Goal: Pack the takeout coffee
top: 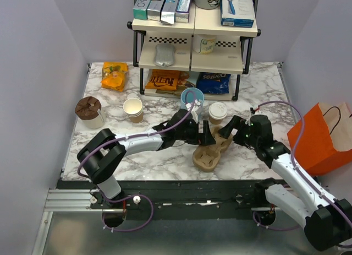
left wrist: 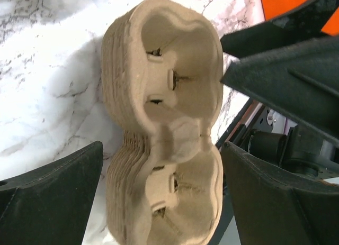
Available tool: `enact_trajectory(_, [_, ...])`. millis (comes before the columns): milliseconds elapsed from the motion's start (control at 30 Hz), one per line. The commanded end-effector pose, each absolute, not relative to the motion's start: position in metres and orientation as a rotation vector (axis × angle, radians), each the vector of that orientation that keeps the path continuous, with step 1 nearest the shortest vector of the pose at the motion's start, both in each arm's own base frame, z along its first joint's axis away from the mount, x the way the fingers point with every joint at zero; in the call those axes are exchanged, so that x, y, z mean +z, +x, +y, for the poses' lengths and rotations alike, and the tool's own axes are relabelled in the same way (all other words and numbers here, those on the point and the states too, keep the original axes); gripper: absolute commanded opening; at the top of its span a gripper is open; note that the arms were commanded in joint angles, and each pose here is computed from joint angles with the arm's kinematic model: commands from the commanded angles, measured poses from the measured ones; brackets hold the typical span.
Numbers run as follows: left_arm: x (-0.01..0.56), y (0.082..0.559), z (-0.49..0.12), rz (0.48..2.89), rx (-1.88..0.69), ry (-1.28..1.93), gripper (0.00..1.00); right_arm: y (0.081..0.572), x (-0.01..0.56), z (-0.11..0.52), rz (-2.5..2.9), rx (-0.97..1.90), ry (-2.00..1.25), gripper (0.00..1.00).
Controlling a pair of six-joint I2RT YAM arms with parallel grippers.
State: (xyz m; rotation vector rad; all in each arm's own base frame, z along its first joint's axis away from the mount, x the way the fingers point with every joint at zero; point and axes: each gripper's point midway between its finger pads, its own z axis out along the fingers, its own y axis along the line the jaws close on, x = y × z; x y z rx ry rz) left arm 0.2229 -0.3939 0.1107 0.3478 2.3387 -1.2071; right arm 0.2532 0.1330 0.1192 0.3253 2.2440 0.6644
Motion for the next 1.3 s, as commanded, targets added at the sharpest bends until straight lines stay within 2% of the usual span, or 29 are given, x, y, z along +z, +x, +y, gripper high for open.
enact_trajectory(0, [0.12,0.228,-0.407,2.309,-1.238,0.375,0.99,0.252,0.137,0.146,2.166,0.789,0.282,0.99])
enact_trajectory(367, [0.112,0.235,-0.411,2.35,-1.192,0.366,0.91,0.246,0.146,0.17,2.122,0.974,0.197,0.98])
enact_trajectory(667, [0.11,0.234,-0.417,2.367,-1.194,0.382,0.76,0.241,0.161,0.182,2.058,1.086,0.139,0.97])
enact_trajectory(867, [0.114,0.23,-0.421,2.357,-1.202,0.402,0.75,0.236,0.151,0.192,2.093,1.17,0.134,0.97])
enact_trajectory(1033, [0.118,0.228,-0.418,2.354,-1.19,0.4,0.75,0.234,0.14,0.184,2.131,1.102,0.155,0.97])
enact_trajectory(1267, [0.128,0.222,-0.414,2.338,-1.195,0.405,0.76,0.23,0.108,0.142,2.245,0.786,0.307,0.97])
